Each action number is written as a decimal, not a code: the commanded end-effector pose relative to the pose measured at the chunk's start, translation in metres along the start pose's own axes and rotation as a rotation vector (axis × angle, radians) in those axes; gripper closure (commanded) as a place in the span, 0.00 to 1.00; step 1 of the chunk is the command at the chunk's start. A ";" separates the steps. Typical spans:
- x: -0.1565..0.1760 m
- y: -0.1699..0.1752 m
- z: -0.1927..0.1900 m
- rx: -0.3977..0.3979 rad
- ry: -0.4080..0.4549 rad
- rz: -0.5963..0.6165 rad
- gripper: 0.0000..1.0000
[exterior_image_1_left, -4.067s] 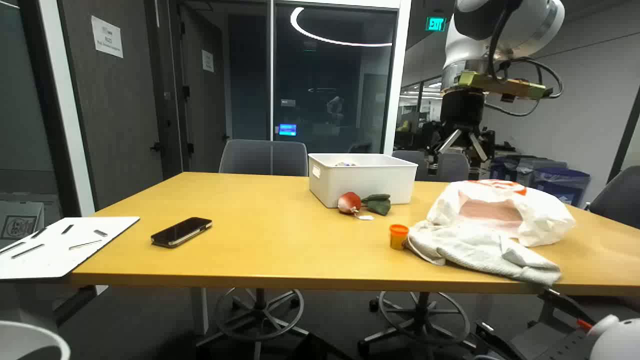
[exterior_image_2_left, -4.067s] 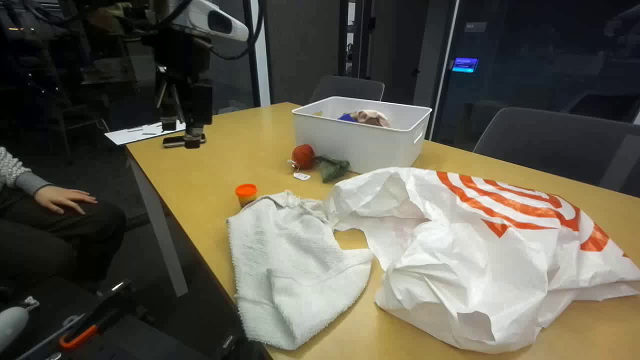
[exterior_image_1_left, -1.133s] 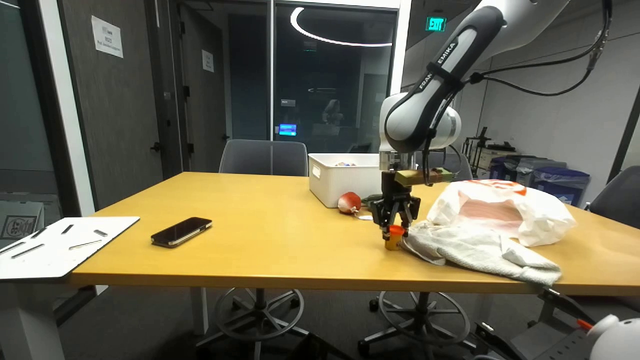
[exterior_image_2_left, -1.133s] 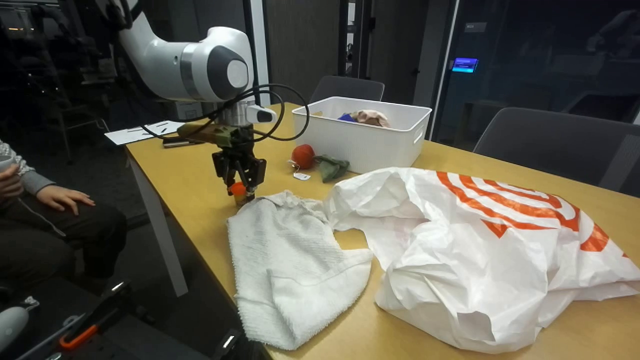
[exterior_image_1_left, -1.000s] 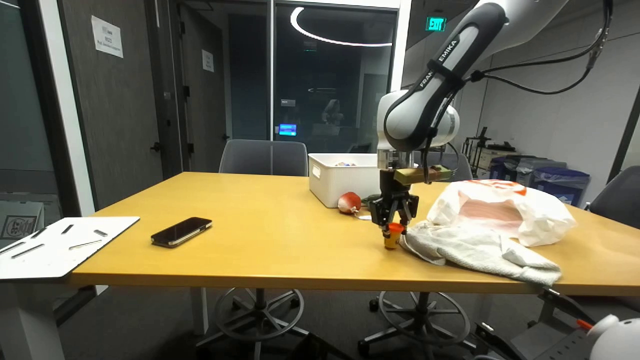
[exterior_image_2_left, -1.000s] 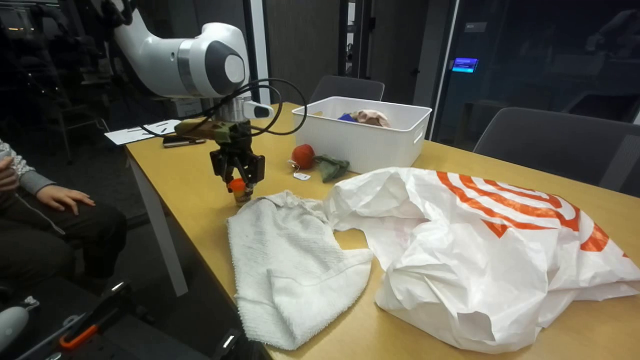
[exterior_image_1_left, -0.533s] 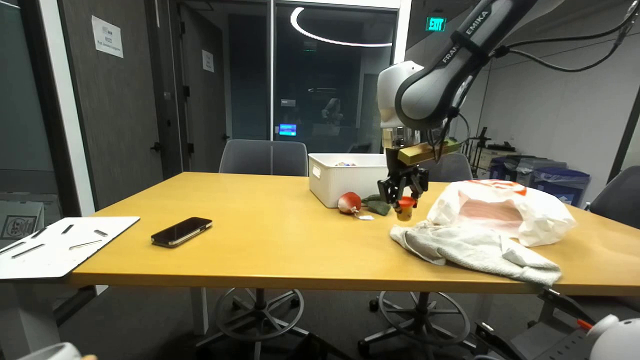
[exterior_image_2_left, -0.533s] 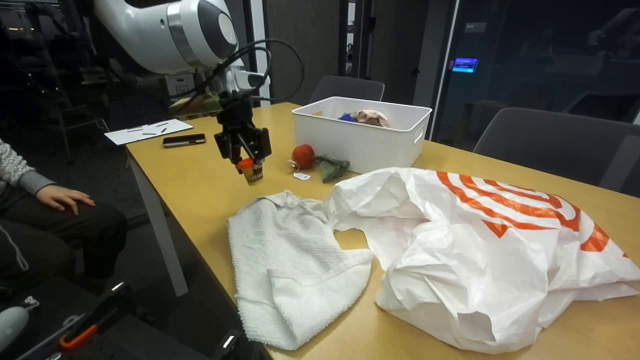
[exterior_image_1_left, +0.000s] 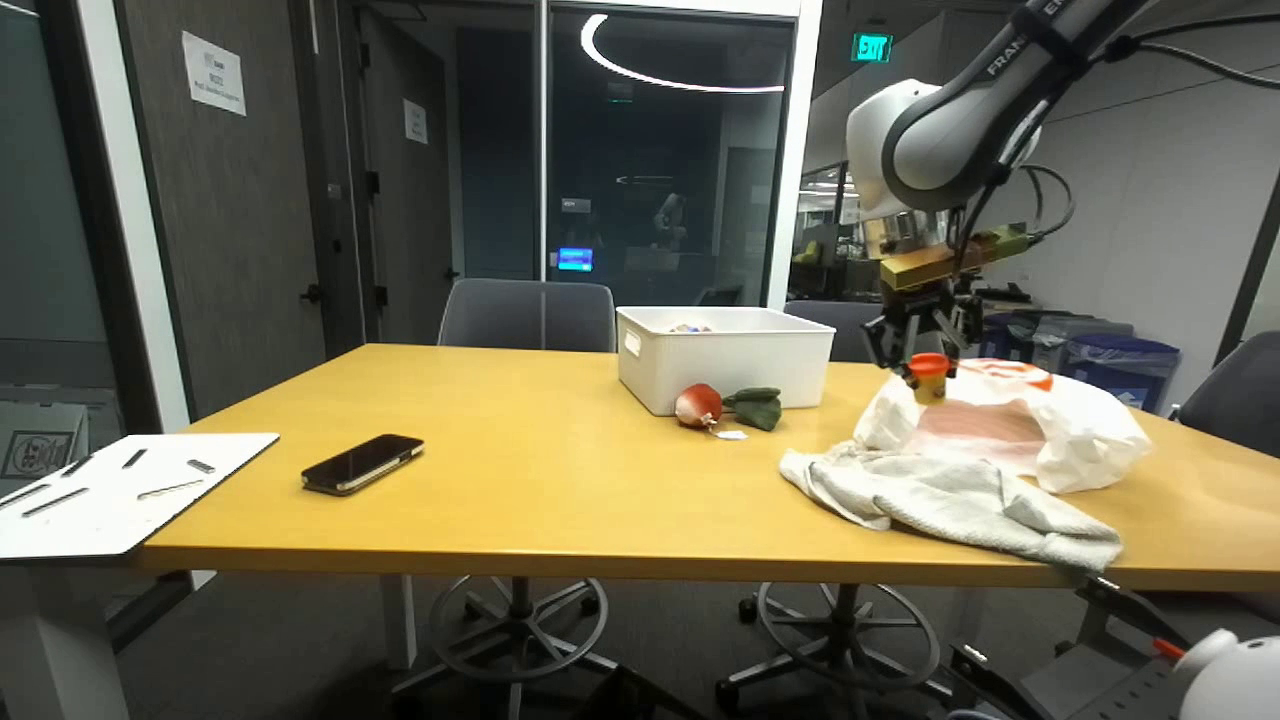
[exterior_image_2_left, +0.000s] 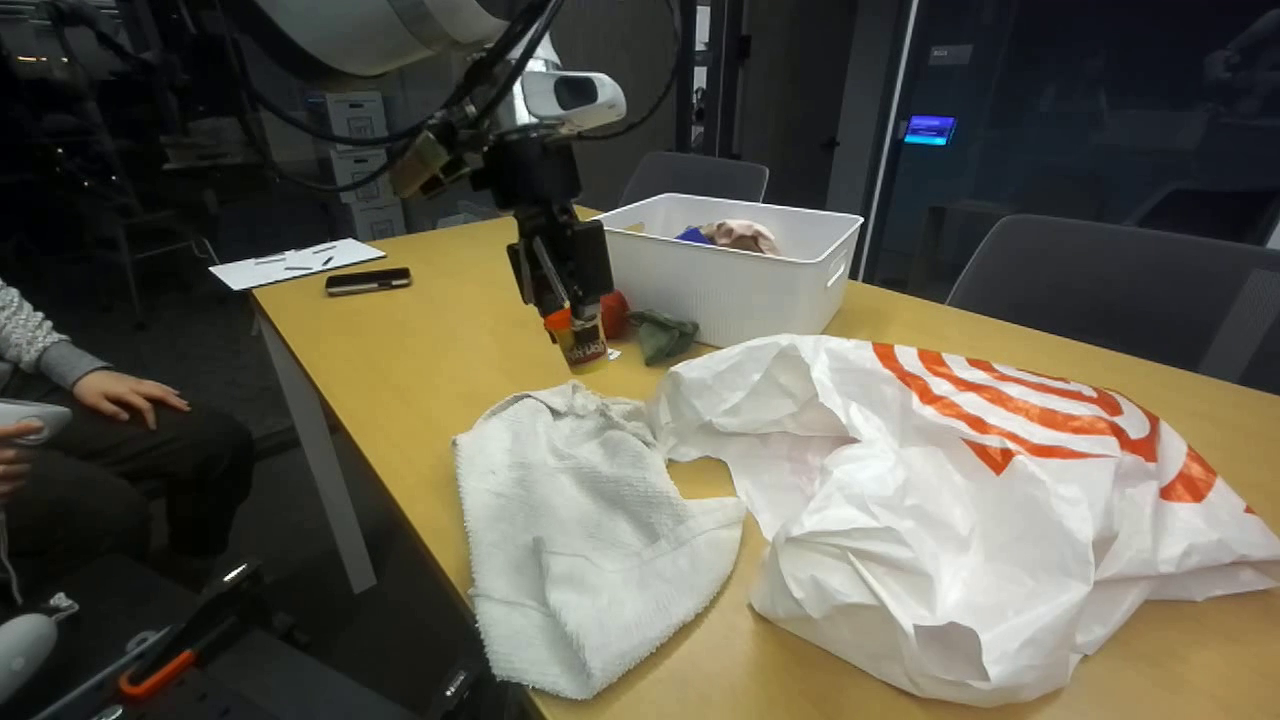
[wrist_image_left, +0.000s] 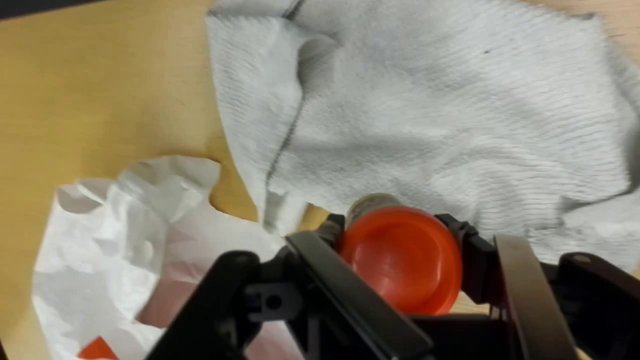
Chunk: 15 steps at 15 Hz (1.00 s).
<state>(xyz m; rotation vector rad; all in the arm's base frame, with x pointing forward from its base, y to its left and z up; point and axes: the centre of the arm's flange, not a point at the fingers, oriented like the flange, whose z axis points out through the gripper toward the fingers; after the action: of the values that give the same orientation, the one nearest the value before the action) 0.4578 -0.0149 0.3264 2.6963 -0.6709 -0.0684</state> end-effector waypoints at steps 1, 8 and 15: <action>0.010 0.032 0.025 -0.061 -0.071 0.135 0.76; 0.050 0.048 0.064 -0.171 -0.190 0.135 0.76; 0.098 0.053 0.088 -0.217 -0.162 0.133 0.76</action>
<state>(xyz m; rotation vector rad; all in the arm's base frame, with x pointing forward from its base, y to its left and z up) 0.4856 -0.1120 0.2748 2.4772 -0.8551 -0.3224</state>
